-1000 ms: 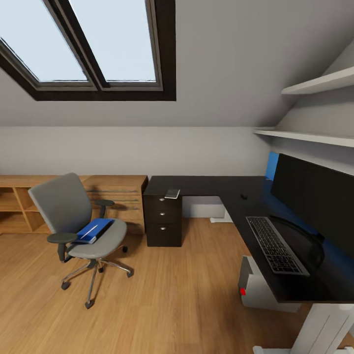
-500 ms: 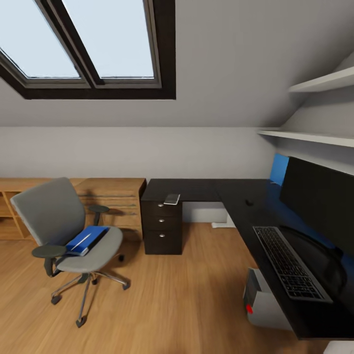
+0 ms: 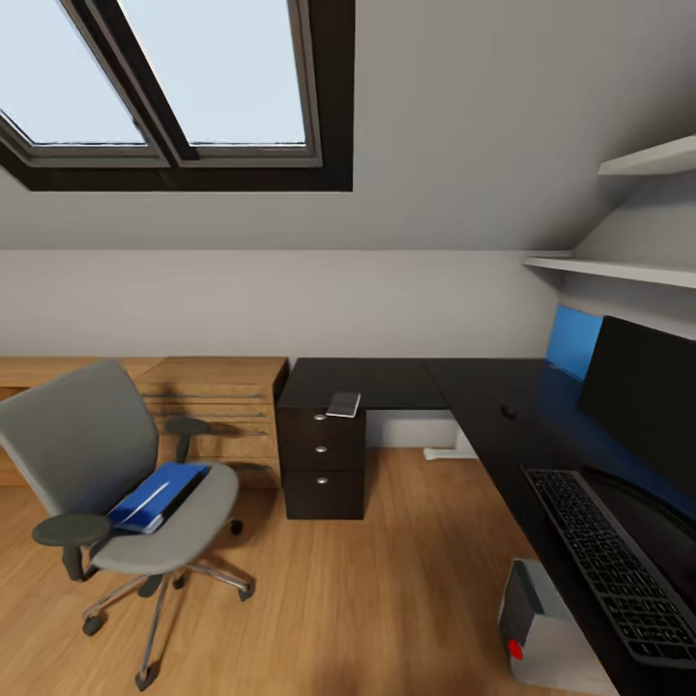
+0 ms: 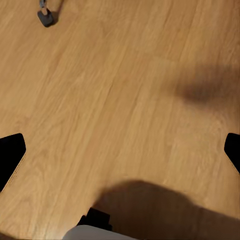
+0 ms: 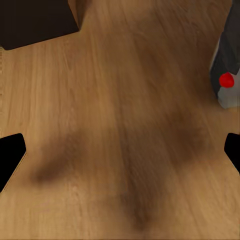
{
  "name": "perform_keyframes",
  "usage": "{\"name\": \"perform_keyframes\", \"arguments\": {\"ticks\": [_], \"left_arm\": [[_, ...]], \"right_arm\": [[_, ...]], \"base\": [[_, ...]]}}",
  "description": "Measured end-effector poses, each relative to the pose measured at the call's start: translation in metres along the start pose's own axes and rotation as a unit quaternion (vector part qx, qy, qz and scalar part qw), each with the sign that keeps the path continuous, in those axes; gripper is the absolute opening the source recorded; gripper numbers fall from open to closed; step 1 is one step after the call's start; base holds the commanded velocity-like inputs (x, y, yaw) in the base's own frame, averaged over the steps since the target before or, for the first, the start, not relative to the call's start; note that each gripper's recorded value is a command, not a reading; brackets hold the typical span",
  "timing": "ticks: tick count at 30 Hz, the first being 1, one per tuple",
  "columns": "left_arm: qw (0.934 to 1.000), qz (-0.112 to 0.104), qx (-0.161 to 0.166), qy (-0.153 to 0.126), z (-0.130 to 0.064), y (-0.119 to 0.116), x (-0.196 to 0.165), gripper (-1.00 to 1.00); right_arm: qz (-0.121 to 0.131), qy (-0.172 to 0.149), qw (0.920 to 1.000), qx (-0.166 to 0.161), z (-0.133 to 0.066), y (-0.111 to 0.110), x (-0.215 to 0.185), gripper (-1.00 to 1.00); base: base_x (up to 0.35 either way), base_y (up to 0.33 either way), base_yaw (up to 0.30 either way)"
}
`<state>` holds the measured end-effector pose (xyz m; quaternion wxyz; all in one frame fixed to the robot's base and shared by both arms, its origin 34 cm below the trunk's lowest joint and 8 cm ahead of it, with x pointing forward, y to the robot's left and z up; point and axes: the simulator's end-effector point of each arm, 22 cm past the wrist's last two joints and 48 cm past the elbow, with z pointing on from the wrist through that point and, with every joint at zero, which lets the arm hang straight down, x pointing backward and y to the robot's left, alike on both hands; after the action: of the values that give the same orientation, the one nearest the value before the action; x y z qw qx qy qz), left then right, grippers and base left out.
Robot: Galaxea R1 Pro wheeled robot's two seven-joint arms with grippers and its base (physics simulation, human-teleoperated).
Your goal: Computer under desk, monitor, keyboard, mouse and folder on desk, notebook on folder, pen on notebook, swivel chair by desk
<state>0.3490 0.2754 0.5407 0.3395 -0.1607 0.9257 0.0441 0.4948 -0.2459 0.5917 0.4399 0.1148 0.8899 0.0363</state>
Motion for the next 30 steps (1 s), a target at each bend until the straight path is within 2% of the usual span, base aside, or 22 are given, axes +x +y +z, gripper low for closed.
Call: {"name": "perform_keyframes", "arguments": {"ticks": [8,30], "left_arm": [[1.0000,0.000,0.000,0.000,0.0000,-0.0001,0.0000,1.00],[1.0000,0.000,0.000,0.000,0.0000,-0.0001,0.0001,1.00]], "right_arm": [[0.000,0.000,1.0000,0.000,0.0000,-0.0001,0.0000,1.00],[0.001,0.000,1.0000,0.001,0.0000,-0.0003,-0.0001,1.00]], "base": [[0.335,0.122,0.000],[0.335,0.005,0.000]]}}
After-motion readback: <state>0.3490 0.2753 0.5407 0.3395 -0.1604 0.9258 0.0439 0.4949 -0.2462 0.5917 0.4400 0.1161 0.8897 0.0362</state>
